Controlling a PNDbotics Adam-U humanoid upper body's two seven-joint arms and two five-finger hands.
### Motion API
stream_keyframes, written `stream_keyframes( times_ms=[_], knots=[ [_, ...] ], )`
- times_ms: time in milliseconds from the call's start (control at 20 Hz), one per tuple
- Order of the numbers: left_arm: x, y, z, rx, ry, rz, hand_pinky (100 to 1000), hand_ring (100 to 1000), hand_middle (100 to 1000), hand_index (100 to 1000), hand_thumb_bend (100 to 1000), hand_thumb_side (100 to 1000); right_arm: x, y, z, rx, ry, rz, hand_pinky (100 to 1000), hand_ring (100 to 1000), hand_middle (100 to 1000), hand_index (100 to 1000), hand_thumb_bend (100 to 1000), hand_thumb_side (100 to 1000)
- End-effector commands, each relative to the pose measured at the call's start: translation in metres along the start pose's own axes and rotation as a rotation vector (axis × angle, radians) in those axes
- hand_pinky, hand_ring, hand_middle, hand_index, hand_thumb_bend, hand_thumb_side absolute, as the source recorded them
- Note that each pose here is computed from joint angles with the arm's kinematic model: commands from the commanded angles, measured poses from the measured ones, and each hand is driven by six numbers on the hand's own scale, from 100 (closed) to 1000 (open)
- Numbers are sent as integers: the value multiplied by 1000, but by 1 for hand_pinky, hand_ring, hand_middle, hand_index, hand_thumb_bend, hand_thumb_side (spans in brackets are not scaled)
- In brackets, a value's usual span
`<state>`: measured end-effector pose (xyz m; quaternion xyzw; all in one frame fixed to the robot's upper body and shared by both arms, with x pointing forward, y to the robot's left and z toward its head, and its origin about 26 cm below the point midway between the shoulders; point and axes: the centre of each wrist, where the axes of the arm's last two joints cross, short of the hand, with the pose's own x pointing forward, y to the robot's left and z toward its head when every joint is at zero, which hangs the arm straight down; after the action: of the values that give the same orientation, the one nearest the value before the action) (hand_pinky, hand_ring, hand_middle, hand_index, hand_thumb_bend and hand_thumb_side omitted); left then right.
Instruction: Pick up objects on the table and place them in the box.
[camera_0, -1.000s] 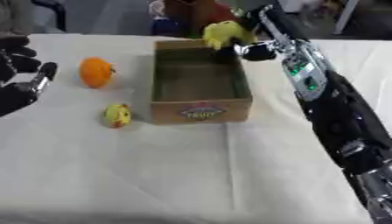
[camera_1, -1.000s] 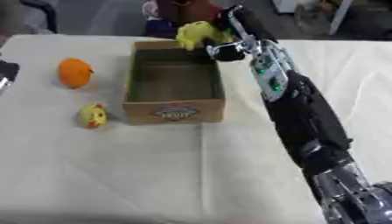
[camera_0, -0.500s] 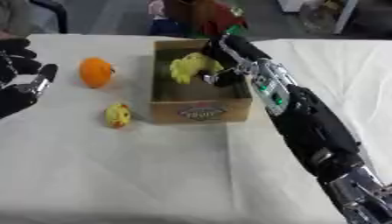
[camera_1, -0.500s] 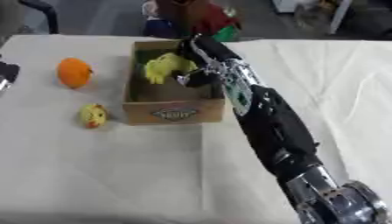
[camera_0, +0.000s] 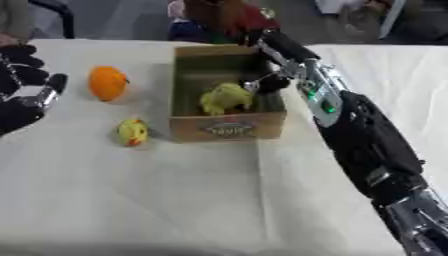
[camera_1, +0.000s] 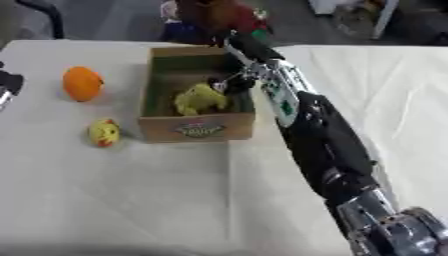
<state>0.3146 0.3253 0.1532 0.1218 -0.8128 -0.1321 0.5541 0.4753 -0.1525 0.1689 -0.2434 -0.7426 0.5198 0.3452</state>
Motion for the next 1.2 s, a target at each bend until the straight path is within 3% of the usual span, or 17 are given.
stream_keyframes(
  times_ms=[50, 250, 450, 900, 1200],
  knots=[
    [6, 8, -3, -51, -9, -66, 686, 621, 587, 746, 451, 100, -10, -40, 12, -114, 10, 3, 698, 799, 705, 854, 266, 100],
    [-1, 6, -3, -136, 26, -112, 686, 622, 588, 747, 448, 100, -23, -59, 30, -198, 58, -27, 684, 787, 674, 841, 231, 100],
    [-10, 2, -8, -240, 66, -165, 687, 624, 590, 749, 448, 100, -32, -67, 44, -253, 99, -58, 678, 783, 661, 835, 197, 100],
    [-35, -3, -27, -432, 159, -309, 691, 633, 600, 762, 487, 100, -38, -61, 54, -263, 133, -108, 674, 782, 653, 832, 146, 100],
    [-53, -14, -39, -480, 188, -424, 702, 648, 614, 777, 525, 100, -37, -59, 55, -262, 135, -119, 673, 782, 652, 832, 139, 100]
  ],
)
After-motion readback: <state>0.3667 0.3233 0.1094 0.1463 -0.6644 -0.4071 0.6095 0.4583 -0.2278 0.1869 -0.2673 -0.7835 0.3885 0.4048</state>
